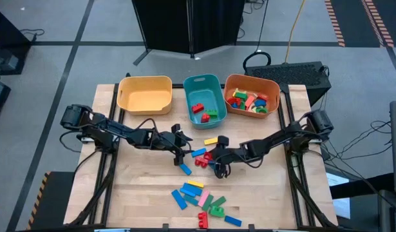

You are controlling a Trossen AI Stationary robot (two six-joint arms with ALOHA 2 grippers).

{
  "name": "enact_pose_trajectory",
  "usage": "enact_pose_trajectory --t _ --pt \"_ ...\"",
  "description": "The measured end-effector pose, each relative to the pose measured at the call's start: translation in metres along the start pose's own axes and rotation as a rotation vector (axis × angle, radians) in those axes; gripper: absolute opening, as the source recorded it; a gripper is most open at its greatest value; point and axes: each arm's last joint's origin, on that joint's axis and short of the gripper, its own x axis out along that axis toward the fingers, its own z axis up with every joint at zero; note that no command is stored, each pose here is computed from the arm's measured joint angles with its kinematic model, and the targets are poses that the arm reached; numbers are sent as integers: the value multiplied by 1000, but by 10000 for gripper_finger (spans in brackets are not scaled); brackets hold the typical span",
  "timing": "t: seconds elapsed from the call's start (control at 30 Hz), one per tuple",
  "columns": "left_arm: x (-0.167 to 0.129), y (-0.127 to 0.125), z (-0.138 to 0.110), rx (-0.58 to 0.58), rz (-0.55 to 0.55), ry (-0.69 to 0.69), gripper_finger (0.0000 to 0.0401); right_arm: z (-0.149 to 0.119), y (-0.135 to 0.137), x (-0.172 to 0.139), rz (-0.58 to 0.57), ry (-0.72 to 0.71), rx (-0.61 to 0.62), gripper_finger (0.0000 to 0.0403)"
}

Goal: Sort blocks by size
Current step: Put the red 2 stud game piece into the blue bin

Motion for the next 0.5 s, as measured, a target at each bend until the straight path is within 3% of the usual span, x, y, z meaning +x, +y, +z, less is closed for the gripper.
enact_pose_trajectory --t 0.13,0.5 --pt "0 0 0 1 0 1 241 -6 -2 6 -61 22 15 238" --pt "0 0 0 17 0 0 241 -10 -1 11 -66 32 53 233"
